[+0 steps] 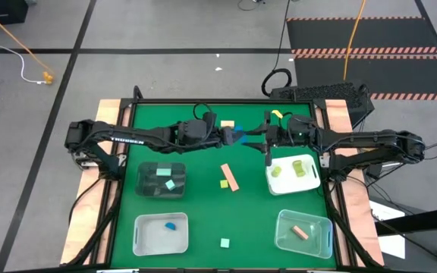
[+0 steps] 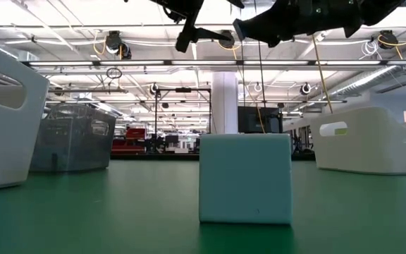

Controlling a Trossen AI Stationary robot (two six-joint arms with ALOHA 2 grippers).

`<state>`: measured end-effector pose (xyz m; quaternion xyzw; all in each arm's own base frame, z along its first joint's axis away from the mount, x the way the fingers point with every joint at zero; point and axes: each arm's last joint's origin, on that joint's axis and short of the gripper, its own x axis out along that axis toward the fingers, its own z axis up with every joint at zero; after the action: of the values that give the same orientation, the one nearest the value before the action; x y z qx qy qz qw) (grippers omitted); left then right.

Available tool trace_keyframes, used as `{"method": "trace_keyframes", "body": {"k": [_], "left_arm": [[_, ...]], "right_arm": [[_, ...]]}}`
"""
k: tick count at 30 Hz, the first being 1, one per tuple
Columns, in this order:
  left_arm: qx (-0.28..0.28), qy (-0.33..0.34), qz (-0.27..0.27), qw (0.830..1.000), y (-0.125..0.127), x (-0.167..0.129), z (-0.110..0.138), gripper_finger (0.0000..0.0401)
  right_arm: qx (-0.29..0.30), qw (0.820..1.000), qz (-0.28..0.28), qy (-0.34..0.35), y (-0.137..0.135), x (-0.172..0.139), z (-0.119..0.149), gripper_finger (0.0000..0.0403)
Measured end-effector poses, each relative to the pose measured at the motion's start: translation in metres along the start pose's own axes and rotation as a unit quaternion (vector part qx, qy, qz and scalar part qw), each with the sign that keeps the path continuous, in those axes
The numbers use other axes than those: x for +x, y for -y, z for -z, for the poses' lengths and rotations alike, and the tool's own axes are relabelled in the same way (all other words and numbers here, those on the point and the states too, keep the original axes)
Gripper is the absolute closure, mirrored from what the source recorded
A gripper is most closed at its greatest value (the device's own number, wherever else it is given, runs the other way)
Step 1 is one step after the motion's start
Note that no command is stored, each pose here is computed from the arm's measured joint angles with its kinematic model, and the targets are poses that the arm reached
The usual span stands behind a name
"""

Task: Sort & place blocks by color
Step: Put the right blue block into the gray bin

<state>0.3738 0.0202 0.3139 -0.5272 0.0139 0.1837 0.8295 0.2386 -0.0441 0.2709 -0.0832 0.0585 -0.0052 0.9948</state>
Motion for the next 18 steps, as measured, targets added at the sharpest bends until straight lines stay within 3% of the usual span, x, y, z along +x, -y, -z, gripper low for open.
{"method": "trace_keyframes", "body": {"k": [8, 18], "left_arm": [[-0.027, -0.042, -0.006, 0.999, -0.01, 0.013, 0.015, 0.013], [-0.024, -0.076, -0.008, 0.997, -0.014, 0.017, 0.027, 0.0175]], "right_arm": [[-0.019, 0.999, -0.028, 0.0, -0.014, 0.019, 0.009, 0.0287], [-0.015, 0.999, -0.023, -0.026, -0.018, 0.024, 0.017, 0.0287]]}}
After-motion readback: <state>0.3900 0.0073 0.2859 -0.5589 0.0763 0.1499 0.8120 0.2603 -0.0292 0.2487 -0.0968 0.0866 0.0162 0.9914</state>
